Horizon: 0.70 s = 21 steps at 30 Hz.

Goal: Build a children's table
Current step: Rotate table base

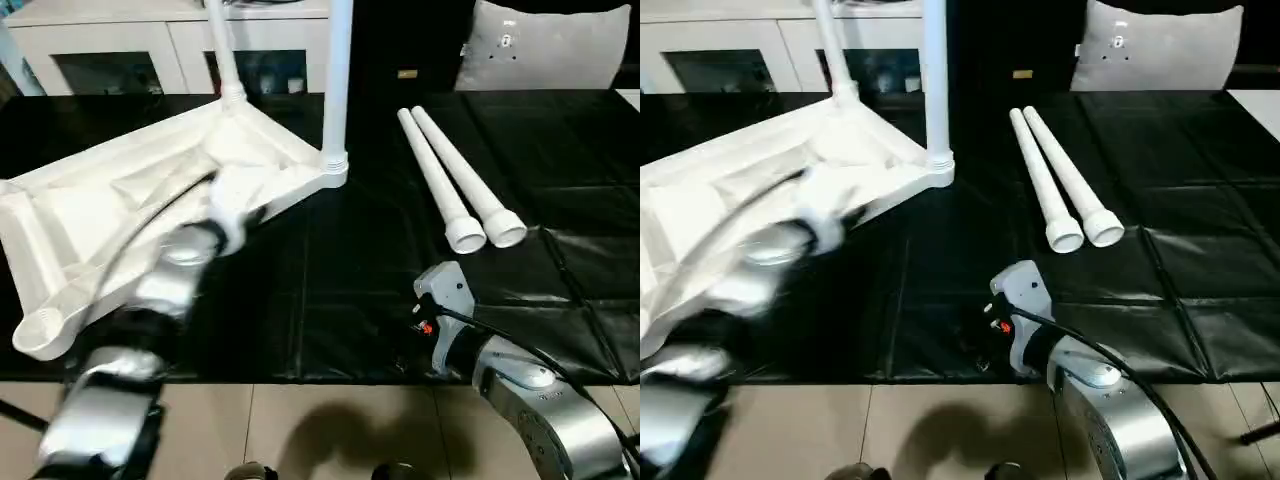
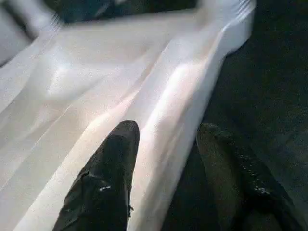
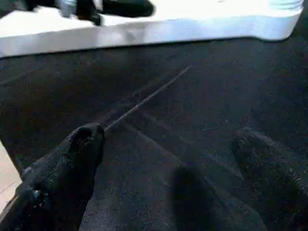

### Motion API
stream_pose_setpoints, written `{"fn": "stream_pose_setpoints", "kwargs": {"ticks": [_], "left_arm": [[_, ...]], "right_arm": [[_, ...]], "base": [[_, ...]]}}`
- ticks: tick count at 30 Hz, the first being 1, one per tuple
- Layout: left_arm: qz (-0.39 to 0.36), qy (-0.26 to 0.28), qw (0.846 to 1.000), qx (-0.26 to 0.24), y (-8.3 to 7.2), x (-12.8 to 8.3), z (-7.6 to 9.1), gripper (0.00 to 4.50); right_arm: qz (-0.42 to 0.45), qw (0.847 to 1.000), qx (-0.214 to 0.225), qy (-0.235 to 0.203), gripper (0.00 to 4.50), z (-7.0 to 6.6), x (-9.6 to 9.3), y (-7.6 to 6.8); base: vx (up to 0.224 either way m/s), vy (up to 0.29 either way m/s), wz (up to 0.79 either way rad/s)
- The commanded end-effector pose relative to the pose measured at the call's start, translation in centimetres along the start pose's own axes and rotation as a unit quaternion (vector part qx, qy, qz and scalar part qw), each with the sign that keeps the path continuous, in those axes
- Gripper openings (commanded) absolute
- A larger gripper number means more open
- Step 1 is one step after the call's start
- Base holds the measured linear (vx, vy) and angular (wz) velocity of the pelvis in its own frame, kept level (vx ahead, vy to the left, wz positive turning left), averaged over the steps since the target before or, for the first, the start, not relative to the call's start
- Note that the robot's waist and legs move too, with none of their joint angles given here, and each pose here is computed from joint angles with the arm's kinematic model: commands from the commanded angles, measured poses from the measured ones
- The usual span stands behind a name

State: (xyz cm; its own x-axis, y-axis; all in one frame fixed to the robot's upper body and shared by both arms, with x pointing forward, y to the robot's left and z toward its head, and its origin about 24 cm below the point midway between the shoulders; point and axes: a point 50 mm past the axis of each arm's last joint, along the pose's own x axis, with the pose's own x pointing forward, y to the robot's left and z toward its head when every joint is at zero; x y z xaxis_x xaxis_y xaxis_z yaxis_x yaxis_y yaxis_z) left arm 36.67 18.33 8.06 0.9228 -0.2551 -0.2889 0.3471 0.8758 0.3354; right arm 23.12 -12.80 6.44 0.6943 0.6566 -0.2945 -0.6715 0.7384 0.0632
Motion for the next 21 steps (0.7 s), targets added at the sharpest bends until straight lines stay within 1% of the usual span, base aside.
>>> {"fn": "stream_pose_setpoints", "kwargs": {"ticks": [1,3,4,6,7,9,12,16,17,18,19,21], "left_arm": [[-0.006,0.015,1.0,0.005,0.9,-0.7,0.2,2.27],[-0.03,0.054,0.998,0.012,1.8,-2.3,-0.6,2.27],[-0.03,0.054,0.998,0.012,1.8,-2.3,-0.6,2.27],[-0.041,0.084,0.995,0.017,2.6,-3.2,-1.2,2.27],[-0.041,0.086,0.995,0.017,2.6,-3.3,-1.3,2.27],[-0.048,0.131,0.99,0.018,3.8,-4.5,-2.1,2.27],[-0.055,0.146,0.988,0.018,4.1,-4.9,-2.3,2.27],[-0.091,0.195,0.976,0.01,4.5,-6.4,-2.9,2.27],[-0.092,0.196,0.976,0.01,4.5,-6.5,-2.9,2.27],[-0.092,0.212,0.973,0.017,4.8,-6.8,-3.1,2.27],[-0.092,0.212,0.973,0.017,4.8,-6.8,-3.1,2.27],[-0.093,0.232,0.968,0.024,5.2,-7.2,-3.6,2.27]], "right_arm": [[0.001,1.0,-0.005,-0.004,4.5,0.4,0.2,0.0],[0.005,1.0,-0.005,-0.002,4.5,0.4,0.4,0.0],[0.005,1.0,-0.005,-0.002,4.5,0.4,0.4,0.0],[0.006,1.0,-0.005,-0.001,4.5,0.4,0.4,-0.1],[0.006,1.0,-0.005,0.0,4.5,0.4,0.4,-0.1],[0.009,1.0,-0.004,0.003,4.5,0.3,0.5,-0.1],[0.011,1.0,-0.003,0.004,4.5,0.3,0.4,-0.1],[0.039,0.999,-0.001,0.005,4.5,0.3,0.2,0.4],[0.04,0.999,-0.001,0.005,4.5,0.3,0.2,0.4],[0.055,0.998,-0.002,0.004,4.5,0.4,0.0,0.6],[0.055,0.998,-0.002,0.004,4.5,0.4,0.0,0.6],[0.072,0.997,-0.003,0.007,4.5,0.5,-0.2,0.8]], "base": [[0.0,0.0,0.0],[0.0,0.0,0.0],[0.0,0.0,0.0],[0.0,0.0,0.0],[0.0,0.0,0.0],[0.0,0.0,0.0],[0.0,0.0,0.0],[0.0,0.0,0.0],[0.0,0.0,0.0],[0.0,0.0,0.0],[0.0,0.0,0.0],[0.0,0.0,0.0]]}}
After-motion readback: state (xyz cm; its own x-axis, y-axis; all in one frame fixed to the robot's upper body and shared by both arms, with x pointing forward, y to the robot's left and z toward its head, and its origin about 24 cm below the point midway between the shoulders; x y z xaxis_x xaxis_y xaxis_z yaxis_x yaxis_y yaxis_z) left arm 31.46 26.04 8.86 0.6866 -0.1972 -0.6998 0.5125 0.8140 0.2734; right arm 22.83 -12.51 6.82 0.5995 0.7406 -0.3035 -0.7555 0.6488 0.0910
